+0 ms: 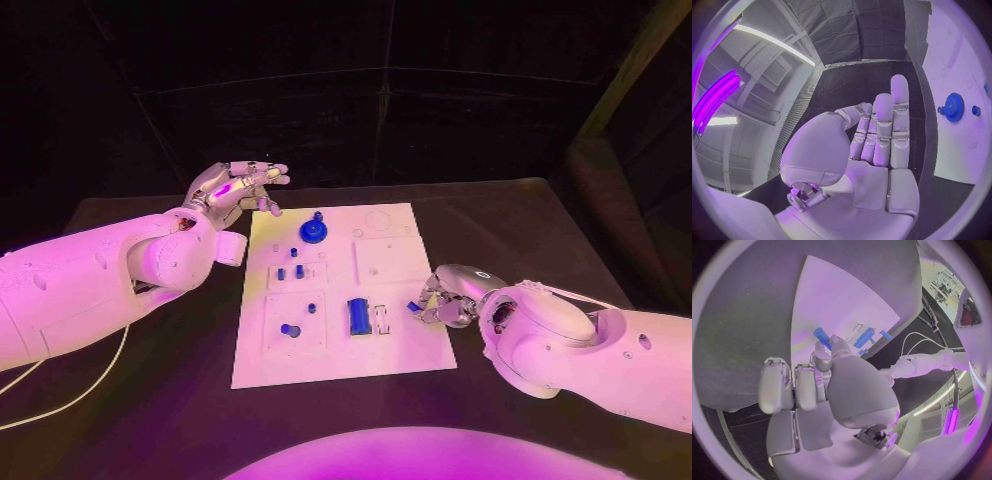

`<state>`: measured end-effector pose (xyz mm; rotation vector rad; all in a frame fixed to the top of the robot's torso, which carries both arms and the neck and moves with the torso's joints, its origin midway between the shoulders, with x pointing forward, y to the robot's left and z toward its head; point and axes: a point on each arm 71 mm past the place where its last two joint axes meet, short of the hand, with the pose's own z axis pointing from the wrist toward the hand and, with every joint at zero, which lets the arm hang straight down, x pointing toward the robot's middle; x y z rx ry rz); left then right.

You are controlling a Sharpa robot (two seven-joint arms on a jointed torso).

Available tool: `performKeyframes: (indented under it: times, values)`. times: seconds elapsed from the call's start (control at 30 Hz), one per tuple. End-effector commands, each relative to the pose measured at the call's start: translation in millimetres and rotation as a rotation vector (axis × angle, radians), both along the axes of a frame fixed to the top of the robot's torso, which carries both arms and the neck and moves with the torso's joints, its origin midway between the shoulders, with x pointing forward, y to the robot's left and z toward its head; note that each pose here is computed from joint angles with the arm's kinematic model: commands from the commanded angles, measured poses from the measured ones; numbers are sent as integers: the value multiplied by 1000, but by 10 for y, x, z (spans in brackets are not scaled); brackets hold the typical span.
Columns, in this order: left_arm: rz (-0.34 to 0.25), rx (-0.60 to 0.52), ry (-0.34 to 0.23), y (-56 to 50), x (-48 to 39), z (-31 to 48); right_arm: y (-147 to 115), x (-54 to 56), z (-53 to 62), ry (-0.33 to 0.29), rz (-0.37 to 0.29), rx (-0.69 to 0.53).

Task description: Assemble the parts on the task board

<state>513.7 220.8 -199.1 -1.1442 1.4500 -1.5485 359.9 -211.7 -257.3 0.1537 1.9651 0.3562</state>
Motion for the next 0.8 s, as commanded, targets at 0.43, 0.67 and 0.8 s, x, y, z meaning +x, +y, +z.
performKeyframes:
  times: [0.43, 0.67, 0.8]
  values:
    - [-15, -11, -13, -25, -4, 19, 199, 9, -32, 84, -76, 228]
    - [-15, -11, -13, -24, -5, 19, 288, 29, -76, 118, -67, 227]
    - [-16, -11, -13, -27, -6, 20, 328, 42, -95, 129, -66, 225]
